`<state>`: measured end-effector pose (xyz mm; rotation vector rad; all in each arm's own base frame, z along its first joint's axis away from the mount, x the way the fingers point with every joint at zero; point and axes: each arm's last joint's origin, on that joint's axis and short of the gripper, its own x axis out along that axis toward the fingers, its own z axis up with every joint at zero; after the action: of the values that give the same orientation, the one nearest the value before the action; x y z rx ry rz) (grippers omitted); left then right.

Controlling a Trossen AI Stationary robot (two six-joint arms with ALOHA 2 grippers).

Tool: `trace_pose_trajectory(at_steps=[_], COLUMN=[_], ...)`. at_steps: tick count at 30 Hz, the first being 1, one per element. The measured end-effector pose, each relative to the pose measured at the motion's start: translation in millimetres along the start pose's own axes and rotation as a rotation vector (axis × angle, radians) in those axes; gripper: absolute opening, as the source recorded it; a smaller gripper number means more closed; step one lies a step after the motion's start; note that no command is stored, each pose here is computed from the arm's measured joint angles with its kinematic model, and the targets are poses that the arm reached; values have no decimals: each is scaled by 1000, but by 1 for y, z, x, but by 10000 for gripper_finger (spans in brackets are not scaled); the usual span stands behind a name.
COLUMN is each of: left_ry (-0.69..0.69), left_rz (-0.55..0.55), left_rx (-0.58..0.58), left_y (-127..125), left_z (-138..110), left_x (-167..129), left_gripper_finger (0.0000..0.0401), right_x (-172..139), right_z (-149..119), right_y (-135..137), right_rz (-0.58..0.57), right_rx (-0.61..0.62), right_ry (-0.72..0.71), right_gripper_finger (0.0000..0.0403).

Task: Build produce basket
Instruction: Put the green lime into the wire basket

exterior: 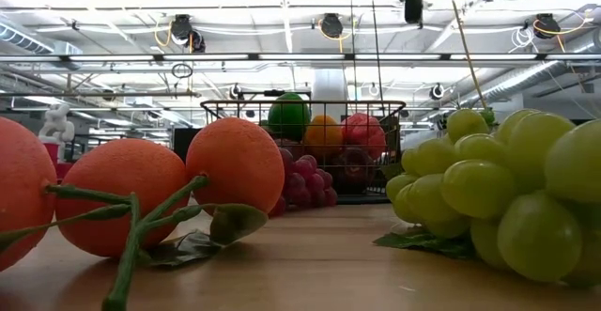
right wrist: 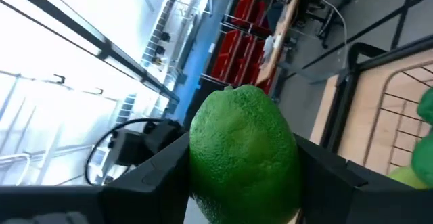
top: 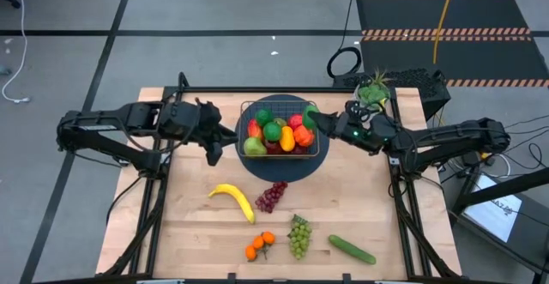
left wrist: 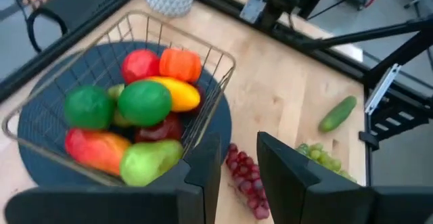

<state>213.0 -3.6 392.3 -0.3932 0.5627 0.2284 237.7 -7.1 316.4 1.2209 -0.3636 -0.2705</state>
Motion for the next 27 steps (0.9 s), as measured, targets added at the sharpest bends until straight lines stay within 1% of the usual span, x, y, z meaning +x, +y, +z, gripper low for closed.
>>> trace_pose_trajectory(at_steps=[3,6,11,15,19,27], left_ry=[2,4,21,24,22,0], left_rz=[0,1,9,11,13,60], left_rx=[23,34,35,37,35,29], left_y=[0,0,1,1,2,3], left_z=[0,0,-2,-2,-2,-1], left_x=[0,0,0,0,0,0], left_gripper_finger=[97,97,97,97,97,97], right_x=[1,1,1,1,1,0], right_z=[0,0,0,0,-1,-2], right_y=[0,1,0,0,1,3], right_rz=[9,15,13,14,20,114], right_rx=[-8,-49,-154,-261,-408,-789], right_ry=[-4,-7,-7,-4,4,90], right_gripper_finger=[210,210,210,210,210,210])
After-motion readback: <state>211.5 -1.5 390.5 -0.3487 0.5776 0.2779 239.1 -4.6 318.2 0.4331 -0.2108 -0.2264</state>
